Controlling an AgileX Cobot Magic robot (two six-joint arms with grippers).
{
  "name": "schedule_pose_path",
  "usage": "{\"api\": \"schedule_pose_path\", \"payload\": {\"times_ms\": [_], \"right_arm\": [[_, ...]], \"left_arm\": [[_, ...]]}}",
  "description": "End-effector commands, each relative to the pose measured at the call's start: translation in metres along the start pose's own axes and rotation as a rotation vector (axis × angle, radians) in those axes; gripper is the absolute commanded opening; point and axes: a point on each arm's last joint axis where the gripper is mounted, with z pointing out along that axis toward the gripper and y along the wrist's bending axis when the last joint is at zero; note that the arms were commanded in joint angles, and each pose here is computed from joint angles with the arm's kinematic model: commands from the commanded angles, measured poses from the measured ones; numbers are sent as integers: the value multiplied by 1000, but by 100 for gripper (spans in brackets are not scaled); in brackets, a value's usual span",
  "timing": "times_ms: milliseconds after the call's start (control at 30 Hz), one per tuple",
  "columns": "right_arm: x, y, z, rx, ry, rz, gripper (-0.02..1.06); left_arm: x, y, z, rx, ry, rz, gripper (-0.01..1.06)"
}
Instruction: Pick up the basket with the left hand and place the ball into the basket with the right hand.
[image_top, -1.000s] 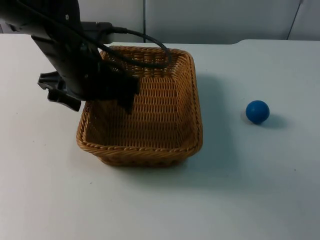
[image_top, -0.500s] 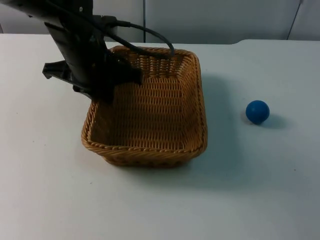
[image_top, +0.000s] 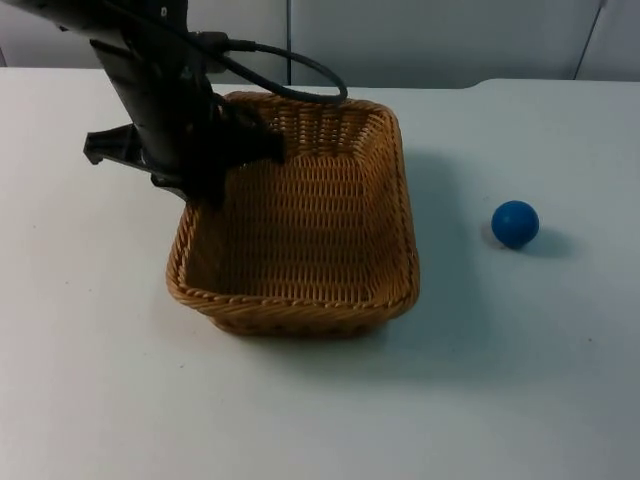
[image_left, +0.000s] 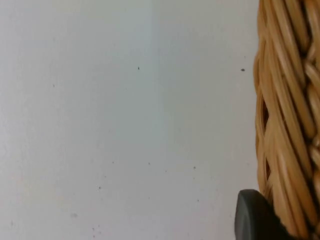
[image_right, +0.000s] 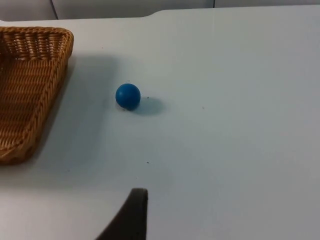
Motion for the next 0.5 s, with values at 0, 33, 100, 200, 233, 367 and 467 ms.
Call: {"api": "schedule_pose_path", "payload": {"times_ms": [0,33,100,200,233,367,467], "right_arm": [[0,0,0,-4,-11,-5,101],[0,0,0,-4,-11,-5,101],[0,0,0,-4,-11,-5,101],[0,0,0,-4,-11,-5,101],[0,0,0,-4,-11,-5,101],[0,0,0,-4,-11,-5,101],[0,0,0,-4,-11,-5,101]], "left_arm": [[2,1,-9,-2,38,-20,0],[0,0,-16,19,30,-39,0],[-2,1,-21,36,22,-48,0],[-6,1,-35,60,7,-66,0],[-9,4,-43,60,4,-77,0],[-12,10,-68,63,5,-89,0],[-15,13,-91,94,-15,-89,0]]}}
